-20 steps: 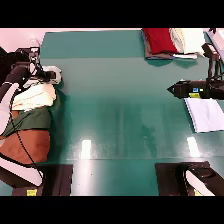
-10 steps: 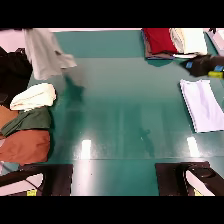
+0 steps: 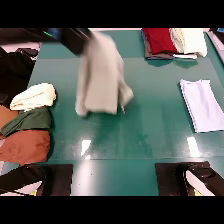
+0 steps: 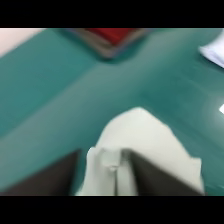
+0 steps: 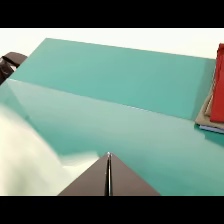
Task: Fold the shirts.
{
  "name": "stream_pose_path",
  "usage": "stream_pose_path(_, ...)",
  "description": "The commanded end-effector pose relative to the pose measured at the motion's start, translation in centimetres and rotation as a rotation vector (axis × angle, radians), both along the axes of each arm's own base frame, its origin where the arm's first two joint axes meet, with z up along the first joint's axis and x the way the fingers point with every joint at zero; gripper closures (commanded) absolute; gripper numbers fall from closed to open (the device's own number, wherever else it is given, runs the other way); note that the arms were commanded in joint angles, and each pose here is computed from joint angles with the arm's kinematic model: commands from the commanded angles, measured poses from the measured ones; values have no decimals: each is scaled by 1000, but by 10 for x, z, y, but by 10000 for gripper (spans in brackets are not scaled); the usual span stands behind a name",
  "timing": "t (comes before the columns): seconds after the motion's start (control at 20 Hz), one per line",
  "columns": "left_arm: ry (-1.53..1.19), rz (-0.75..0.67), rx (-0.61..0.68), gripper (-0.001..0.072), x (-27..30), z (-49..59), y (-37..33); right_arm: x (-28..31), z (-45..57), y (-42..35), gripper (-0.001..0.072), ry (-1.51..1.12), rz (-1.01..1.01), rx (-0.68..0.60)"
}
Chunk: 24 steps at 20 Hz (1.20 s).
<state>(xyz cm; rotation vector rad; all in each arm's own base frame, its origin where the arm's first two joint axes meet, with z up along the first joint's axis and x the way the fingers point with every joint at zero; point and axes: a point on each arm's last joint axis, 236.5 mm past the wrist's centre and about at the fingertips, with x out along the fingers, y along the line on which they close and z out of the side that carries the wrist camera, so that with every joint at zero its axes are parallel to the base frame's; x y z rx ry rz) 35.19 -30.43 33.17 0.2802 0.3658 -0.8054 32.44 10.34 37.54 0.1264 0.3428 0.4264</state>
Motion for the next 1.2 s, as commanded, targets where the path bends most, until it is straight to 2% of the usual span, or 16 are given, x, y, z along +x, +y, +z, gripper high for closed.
stream_pose_path(0.0, 119, -158, -3, 159, -27, -46, -69, -7, -1, 2, 694, 20, 16, -16)
stream_pose_path(0.1, 121, -80, 27, 160, -2, -56, -50, -9, -3, 2, 694, 30, 20, -20)
stream_pose_path(0.25, 177, 156, -5, 160, 60, -66, 24, -10, -6, 3, 694, 43, 26, -24)
stream_pose_path(0.35, 298, 326, -36, 160, 96, -105, 83, -11, -8, 4, 694, 51, 28, -26)
stream_pose_path(0.45, 502, 414, -67, 160, 108, -171, 120, -10, -12, 3, 695, 58, 27, -25)
stream_pose_path(0.6, 807, 445, -103, 160, 98, -276, 136, -8, -21, 4, 694, 81, 30, -25)
stream_pose_path(0.75, 990, 474, -54, 160, 79, -354, 139, -6, -28, 4, 694, 100, 29, -24)
stream_pose_path(0.9, 1076, 481, -34, 160, 72, -391, 138, -5, -30, 4, 694, 104, 29, -24)
stream_pose_path(1.15, 1068, 425, -49, 160, 73, -401, 114, -5, -30, 4, 694, 102, 29, -24)
